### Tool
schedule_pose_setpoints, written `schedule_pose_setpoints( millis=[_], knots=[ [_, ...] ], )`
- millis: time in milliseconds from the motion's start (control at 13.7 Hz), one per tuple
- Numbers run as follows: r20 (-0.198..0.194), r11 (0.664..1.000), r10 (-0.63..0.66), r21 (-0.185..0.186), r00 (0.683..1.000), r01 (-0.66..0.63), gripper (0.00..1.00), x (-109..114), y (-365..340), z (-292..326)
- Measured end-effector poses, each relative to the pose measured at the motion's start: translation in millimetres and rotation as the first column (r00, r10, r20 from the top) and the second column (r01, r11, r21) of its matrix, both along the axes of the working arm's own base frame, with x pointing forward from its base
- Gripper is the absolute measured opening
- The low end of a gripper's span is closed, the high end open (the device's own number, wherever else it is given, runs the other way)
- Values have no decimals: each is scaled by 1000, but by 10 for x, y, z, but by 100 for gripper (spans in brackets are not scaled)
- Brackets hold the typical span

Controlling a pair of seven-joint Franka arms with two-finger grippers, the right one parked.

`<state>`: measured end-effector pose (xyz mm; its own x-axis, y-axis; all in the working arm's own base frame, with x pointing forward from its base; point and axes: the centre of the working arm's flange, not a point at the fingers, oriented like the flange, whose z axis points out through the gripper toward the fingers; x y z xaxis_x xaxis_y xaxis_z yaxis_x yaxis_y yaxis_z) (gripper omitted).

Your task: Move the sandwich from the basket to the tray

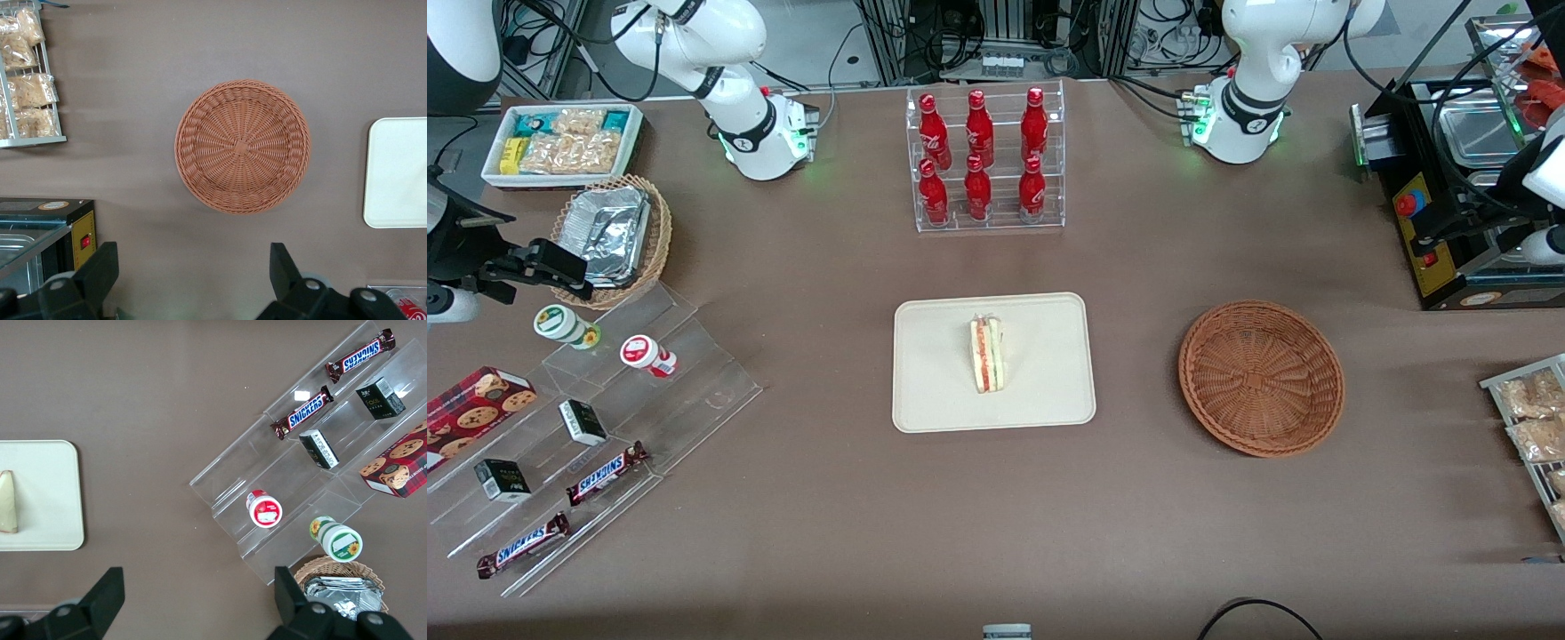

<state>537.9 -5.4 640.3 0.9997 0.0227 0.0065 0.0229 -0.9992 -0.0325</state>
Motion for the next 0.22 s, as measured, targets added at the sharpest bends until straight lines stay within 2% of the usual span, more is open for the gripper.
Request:
schedule_pose_setpoints(
  millis=[219],
  knots=[
    [-16, 1000, 5, -2, 1000, -5, 100, 48, 6, -93]
  ],
)
